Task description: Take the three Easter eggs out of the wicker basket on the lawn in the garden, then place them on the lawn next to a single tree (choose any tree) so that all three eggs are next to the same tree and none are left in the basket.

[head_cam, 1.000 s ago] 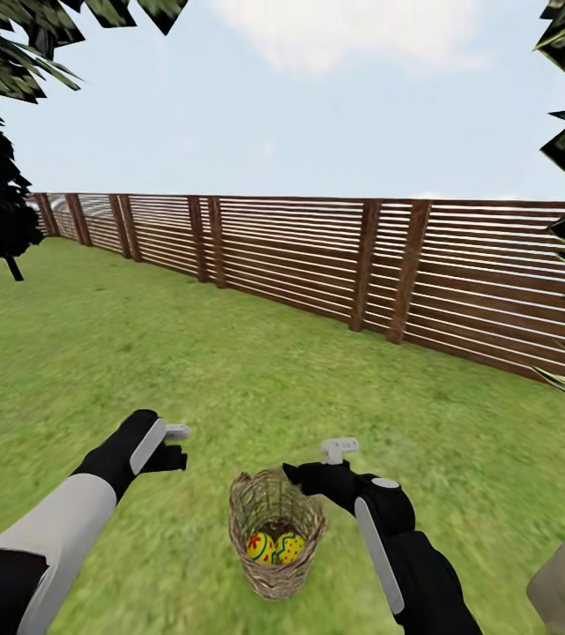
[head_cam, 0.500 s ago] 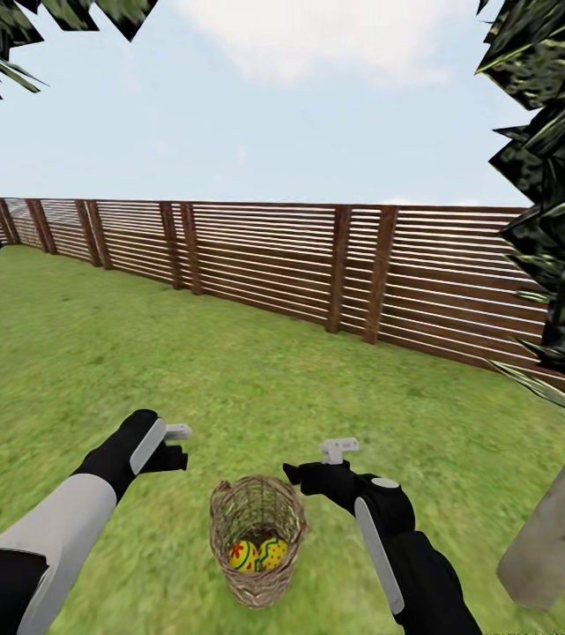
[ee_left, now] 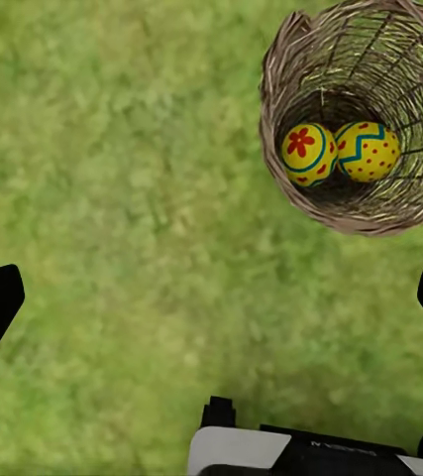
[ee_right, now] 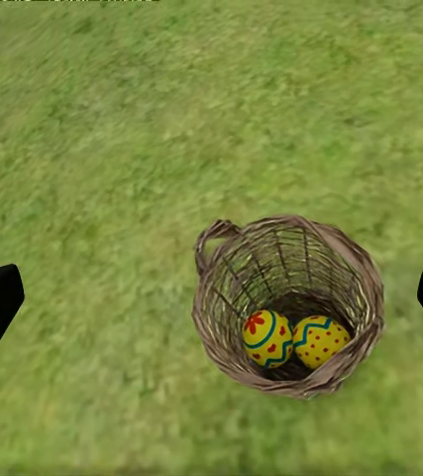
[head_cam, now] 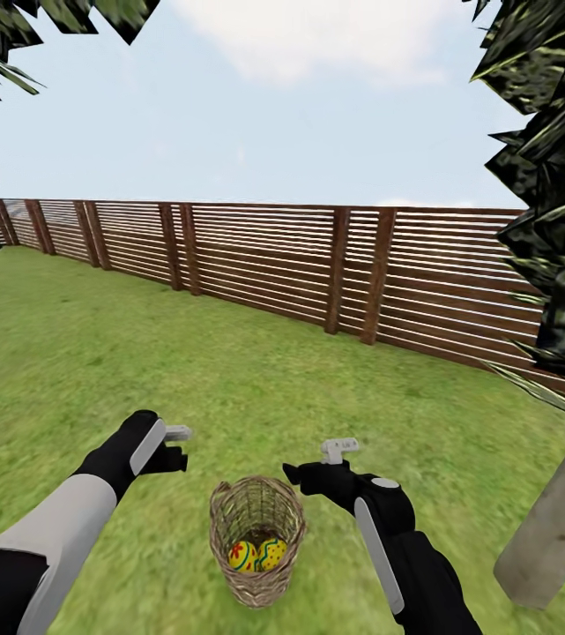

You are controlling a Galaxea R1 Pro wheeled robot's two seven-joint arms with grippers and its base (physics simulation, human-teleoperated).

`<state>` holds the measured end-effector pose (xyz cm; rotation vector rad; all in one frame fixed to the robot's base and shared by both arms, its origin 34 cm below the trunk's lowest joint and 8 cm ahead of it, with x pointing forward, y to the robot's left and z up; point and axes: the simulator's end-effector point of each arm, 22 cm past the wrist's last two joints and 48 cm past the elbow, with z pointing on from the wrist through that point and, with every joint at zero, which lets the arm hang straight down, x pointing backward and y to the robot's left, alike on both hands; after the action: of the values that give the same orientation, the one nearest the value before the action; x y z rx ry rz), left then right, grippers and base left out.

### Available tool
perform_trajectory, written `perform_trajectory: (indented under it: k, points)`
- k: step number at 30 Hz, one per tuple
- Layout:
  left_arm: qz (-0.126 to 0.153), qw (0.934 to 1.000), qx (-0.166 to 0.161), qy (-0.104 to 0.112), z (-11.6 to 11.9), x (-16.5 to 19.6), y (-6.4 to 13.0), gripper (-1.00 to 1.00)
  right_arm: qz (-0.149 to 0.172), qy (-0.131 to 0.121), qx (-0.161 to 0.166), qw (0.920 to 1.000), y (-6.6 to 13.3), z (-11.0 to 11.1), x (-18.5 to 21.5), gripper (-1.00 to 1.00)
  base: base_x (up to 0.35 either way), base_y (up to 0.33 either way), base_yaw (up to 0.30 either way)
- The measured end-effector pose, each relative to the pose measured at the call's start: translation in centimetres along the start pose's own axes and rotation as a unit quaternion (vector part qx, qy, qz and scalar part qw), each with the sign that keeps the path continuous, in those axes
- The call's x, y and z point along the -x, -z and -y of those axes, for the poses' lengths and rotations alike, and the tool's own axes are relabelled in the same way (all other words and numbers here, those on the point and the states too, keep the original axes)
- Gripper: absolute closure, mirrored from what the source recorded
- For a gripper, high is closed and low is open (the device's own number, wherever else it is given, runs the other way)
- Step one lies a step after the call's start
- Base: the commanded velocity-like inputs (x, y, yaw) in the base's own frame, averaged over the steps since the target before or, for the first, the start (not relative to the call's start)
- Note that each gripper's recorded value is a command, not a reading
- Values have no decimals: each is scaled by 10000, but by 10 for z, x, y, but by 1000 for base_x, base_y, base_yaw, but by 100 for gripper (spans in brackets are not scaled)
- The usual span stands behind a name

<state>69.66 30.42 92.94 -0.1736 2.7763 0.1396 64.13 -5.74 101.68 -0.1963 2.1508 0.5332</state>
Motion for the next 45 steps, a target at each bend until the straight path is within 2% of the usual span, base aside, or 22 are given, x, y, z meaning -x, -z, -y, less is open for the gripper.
perform_trajectory:
  k: [27, 32, 39, 45]
  points:
    - [102, 9999, -26, 9, -2, 3, 21, -100, 125, 63, 6, 9999, 15, -8, 14, -100, 0, 0, -208]
    - [108, 9999, -41, 6, -1, 4, 22, -100, 135, 68, 9, 9999, 15, -8, 15, -100, 0, 0, -63]
    - [106, 9995, -281, -4, 9, 4, 23, -100, 138, 68, 10, 9999, 16, -9, 15, -100, 11, 4, -9]
    - [90, 9995, -309, -9, 11, 3, 23, -100, 140, 69, 10, 9999, 16, -9, 15, -100, 193, 114, -1]
